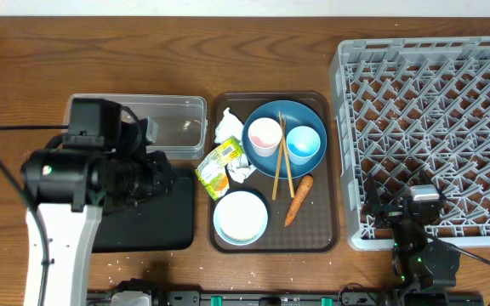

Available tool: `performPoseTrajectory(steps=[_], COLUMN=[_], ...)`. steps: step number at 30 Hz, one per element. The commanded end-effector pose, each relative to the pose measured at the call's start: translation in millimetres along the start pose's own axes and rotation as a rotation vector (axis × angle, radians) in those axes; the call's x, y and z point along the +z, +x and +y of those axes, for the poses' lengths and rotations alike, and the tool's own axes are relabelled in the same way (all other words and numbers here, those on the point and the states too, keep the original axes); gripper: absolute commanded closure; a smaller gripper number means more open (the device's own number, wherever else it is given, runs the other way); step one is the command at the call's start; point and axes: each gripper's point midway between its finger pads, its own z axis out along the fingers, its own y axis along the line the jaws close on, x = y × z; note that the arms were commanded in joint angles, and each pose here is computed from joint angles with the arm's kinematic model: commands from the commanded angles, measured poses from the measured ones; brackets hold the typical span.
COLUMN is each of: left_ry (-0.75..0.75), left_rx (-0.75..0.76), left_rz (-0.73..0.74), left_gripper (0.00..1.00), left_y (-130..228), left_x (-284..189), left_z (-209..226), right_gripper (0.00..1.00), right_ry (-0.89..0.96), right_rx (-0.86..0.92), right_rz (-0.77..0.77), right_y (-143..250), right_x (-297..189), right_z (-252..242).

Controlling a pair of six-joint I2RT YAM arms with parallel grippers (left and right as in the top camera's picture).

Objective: Sort waste into correct bins and load items into the dishwasher rack
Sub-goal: 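Move the left gripper over the brown tray toward the yellow wrapper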

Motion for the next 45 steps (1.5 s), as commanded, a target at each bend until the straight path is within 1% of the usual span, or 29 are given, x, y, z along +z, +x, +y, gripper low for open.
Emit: performPoseTrajectory(steps=[1, 10, 18, 23, 26, 30, 34, 39, 45], left_ry=[-0.012, -0.014, -0.015, 0.002, 0.033, 0.065, -0.01, -0.051, -0.075], left_rx=[-0.049, -0.047, -0.108, -0.082, -0.013, 0.091, 0.141, 0.285, 0.348], left_rz=[0.034, -0.005, 0.009, 0.034, 0.042, 0.052, 0.036, 0.066, 0.085], left_gripper=[0.94, 0.94, 0.94, 0.94, 0.94, 0.94, 0.94, 0.94, 0.94], left_y=[1, -4, 1, 10, 16, 31, 52, 95, 133], left_x=[11, 8, 10, 17, 24, 33, 43, 54, 66], left_z=[4, 4, 4, -16, -39, -73, -87, -109, -125], right_gripper=[0.01, 0.01, 0.01, 0.01, 0.01, 0.01, 0.01, 0.01, 0.01], right_ry=[0.01, 0.01, 0.01, 0.01, 0.01, 0.01, 0.01, 0.01, 0.01], right_rx=[-0.004, -0.004, -0.004, -0.004, -0.004, -0.004, -0.004, -0.004, -0.004], right_rz=[0.002, 0.002, 0.002, 0.002, 0.002, 0.002, 0.002, 0.002, 0.002], right_y=[1, 1, 1, 1, 1, 1, 1, 1, 1], right_x=[0, 0, 0, 0, 0, 0, 0, 0, 0], right_z=[-2, -2, -2, -2, -2, -2, -2, -2, -2])
